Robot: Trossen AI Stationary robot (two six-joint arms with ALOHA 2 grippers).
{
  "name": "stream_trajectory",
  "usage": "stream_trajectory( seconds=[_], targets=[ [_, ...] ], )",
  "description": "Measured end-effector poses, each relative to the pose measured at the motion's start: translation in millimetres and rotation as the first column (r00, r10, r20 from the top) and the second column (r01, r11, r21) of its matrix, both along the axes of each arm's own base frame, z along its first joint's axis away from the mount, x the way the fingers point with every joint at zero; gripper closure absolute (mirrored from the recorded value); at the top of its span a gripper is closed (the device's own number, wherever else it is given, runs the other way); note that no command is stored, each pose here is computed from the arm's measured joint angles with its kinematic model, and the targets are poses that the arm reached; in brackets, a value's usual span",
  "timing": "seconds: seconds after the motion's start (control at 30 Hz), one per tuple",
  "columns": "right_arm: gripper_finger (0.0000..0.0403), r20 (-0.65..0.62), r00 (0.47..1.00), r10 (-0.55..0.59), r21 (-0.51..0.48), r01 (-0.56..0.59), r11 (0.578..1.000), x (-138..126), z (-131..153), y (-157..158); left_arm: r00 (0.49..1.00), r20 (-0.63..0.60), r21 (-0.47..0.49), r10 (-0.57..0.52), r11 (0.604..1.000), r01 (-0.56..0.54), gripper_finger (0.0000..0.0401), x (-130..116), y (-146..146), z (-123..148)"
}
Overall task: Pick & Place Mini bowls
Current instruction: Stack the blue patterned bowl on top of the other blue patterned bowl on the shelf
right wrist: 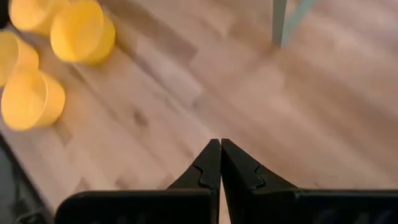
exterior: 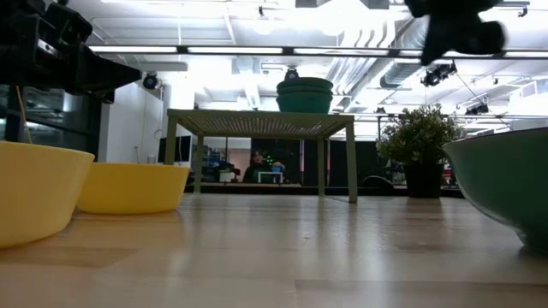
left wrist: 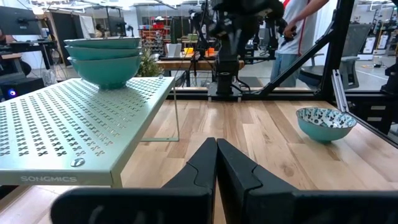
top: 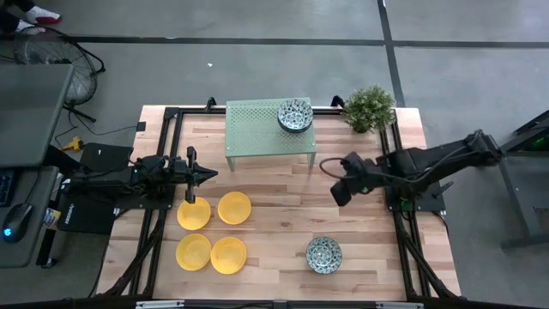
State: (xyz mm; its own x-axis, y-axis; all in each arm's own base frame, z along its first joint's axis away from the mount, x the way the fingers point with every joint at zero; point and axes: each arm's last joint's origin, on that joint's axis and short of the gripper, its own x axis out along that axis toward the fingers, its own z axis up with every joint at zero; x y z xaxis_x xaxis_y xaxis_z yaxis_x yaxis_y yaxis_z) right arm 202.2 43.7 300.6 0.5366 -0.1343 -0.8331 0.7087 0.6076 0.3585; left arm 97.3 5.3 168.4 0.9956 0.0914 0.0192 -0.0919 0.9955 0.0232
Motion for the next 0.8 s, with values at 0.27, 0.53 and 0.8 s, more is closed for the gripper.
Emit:
stream_trajectory(
  seconds=[0.27, 0.53, 0.8],
  targets=[
    [0.0403, -0.127, 0.992, -0.018, 0.193, 0.043, 0.980, -7, -9, 23, 1.000, 0.000, 0.000, 0.000, 1.000, 0.000, 0.0394, 0, 0, 0],
    [0.0403, -0.290, 0.956, 0.037, 0.334, 0.065, 0.940, 6, -34, 57, 1.000, 0.000, 0.000, 0.000, 1.000, 0.000, 0.0394, 0, 0, 0],
    [0.0403, -0.387, 0.920, 0.068, 0.412, 0.106, 0.905, 25, -65, 89, 1.000, 0.000, 0.000, 0.000, 1.000, 0.000, 0.0394, 0, 0, 0]
  ],
)
